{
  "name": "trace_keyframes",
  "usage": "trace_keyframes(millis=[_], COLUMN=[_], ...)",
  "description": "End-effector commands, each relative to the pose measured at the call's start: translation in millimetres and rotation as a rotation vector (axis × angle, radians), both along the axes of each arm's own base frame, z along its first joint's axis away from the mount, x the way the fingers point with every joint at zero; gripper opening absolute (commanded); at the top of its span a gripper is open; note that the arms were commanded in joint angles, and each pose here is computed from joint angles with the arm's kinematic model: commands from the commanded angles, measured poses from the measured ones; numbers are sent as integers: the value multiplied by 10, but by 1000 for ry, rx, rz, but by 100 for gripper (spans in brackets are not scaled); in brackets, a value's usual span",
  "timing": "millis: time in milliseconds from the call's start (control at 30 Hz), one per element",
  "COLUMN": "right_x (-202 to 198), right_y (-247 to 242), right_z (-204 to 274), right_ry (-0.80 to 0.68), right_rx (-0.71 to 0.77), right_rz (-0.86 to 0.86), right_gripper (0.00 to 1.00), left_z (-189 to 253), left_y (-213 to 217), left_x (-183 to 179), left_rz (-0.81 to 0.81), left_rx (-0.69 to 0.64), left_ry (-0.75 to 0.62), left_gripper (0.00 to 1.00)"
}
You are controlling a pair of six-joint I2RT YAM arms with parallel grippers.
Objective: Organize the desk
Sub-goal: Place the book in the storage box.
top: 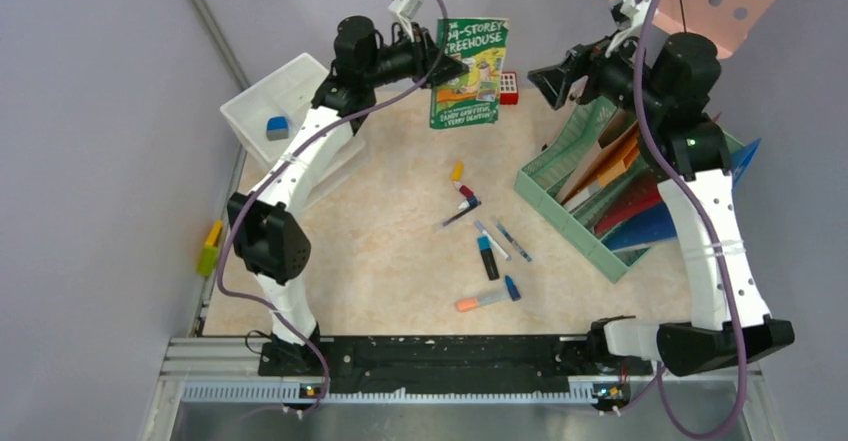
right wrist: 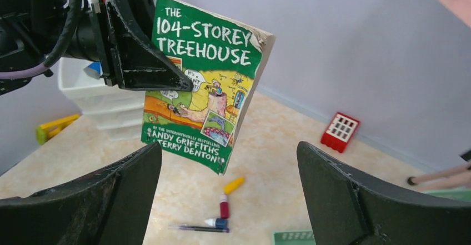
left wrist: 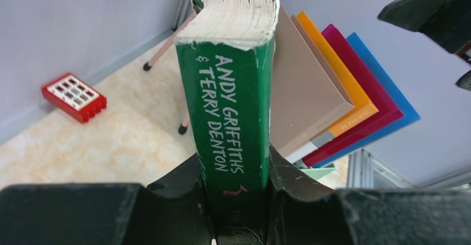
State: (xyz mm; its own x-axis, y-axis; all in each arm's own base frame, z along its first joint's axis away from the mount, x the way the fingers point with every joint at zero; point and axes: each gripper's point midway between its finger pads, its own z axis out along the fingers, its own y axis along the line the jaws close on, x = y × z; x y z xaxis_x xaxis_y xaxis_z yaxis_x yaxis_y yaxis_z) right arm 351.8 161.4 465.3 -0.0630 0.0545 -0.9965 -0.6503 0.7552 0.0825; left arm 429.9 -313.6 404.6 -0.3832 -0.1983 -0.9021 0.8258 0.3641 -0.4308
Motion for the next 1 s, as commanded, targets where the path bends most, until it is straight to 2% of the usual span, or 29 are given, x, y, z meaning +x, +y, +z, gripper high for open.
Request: trace_keyframes(millis=[0,133,300,600,800,967], right_x=[-124,-118,-115,-203,-305,-304], right_y=[-280,-401,-580,-867,-1009,-1039], right_z=[104,17,-35,-57,-15,-65], right_ry=[-25,-10,20,57,69,88], right_rx=[-47,-36,18,61,94,102], right_rz=[-86,-112,-123,-155,-162,-164], right_gripper=[90,90,90,90,89,89], left_z=[426,410,452,169,-140,-307], left_y=[-221,-609,-1048,-1832,-2195,-2306], left_x=[83,20,1,-52,-28,64], left_rz=[10,-57,-90,-137,-116,-37], left_rx=[9,42,-21,-118,-104,-74], left_ry=[-244,-357,-461,-534,-581,-588], left_gripper=[0,0,0,0,0,0])
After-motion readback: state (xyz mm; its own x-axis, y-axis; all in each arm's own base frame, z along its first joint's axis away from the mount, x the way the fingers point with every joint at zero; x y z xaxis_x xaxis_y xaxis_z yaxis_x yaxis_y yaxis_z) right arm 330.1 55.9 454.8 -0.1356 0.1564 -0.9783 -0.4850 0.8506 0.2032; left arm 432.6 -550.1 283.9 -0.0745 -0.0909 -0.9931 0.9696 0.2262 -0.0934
